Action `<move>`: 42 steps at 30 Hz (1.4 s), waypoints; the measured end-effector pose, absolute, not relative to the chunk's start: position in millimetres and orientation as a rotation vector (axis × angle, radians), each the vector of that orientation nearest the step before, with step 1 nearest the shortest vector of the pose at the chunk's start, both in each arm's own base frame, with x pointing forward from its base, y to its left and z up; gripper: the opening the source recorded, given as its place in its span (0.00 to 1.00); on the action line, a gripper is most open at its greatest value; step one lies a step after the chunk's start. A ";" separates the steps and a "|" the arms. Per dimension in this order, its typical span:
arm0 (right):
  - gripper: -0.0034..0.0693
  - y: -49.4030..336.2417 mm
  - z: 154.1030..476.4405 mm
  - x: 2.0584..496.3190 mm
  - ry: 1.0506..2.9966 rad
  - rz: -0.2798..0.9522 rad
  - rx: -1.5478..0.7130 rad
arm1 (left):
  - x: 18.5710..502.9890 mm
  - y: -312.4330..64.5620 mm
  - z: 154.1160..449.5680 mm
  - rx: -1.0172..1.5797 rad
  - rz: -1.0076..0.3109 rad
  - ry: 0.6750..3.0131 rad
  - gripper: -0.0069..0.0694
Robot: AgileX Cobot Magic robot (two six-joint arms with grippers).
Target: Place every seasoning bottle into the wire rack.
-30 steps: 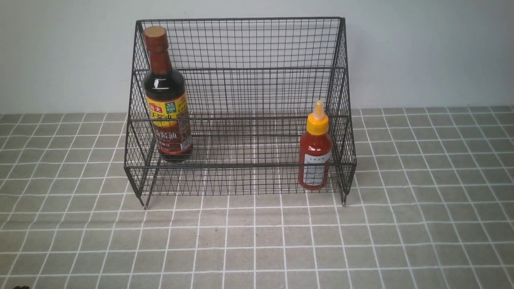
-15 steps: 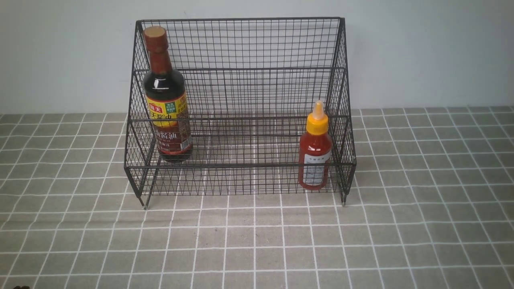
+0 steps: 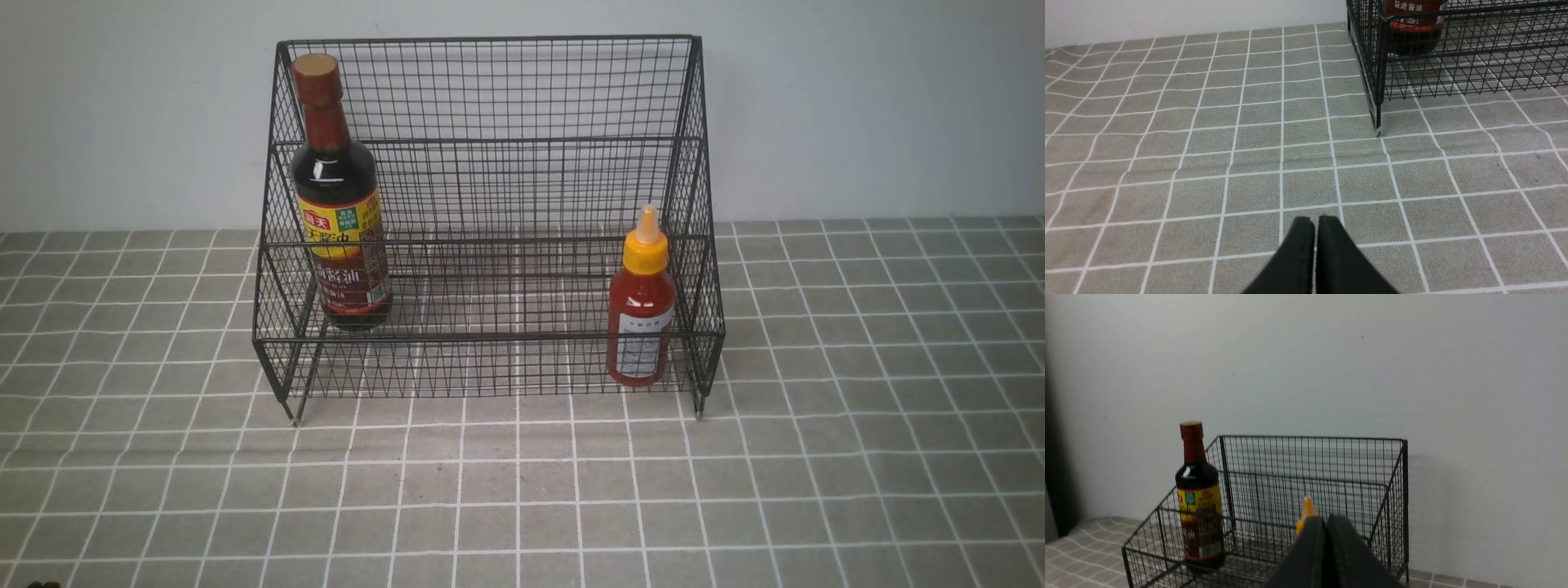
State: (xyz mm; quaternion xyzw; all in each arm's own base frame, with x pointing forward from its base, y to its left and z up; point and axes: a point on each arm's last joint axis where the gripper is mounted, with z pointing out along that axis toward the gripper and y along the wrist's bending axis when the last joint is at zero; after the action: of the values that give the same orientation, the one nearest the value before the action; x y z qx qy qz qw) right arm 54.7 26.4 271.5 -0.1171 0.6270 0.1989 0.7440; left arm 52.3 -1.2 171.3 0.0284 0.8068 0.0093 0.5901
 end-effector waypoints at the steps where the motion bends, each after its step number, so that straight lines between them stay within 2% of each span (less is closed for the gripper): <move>1: 0.03 26.4 270.7 54.9 1.375 0.433 -0.259 | 52.3 -1.2 171.3 0.066 0.022 1.878 0.08; 5: 0.03 23.1 253.1 54.3 1.391 0.363 -0.251 | 52.3 -1.2 171.3 0.066 0.022 1.878 0.08; 6: 0.03 19.2 243.7 55.7 1.412 0.306 -0.201 | 52.3 -1.2 171.3 0.066 0.022 1.878 0.08; 12: 0.03 6.5 201.1 60.4 1.564 0.138 -0.032 | 52.3 -1.2 171.3 0.066 0.022 1.878 0.08; 15: 0.03 3.0 193.9 57.8 1.628 0.101 0.005 | 52.3 -1.2 171.3 0.066 0.022 1.878 0.08; 17: 0.03 1.1 184.4 55.8 1.727 0.085 0.030 | 52.3 -1.2 171.3 0.066 0.022 1.878 0.08; 20: 0.03 0.5 182.0 55.2 1.759 0.083 0.045 | 52.3 -1.2 171.3 0.066 0.022 1.878 0.08; 42: 0.03 0.5 182.0 55.1 1.758 0.082 0.043 | 52.3 -1.2 171.3 0.066 0.022 1.878 0.08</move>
State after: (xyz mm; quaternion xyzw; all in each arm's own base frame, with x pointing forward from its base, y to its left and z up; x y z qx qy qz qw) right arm 55.1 0.5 182.0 0.0187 0.7699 0.0358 0.6369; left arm 52.3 -1.2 171.3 0.0284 0.8067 0.0093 0.5903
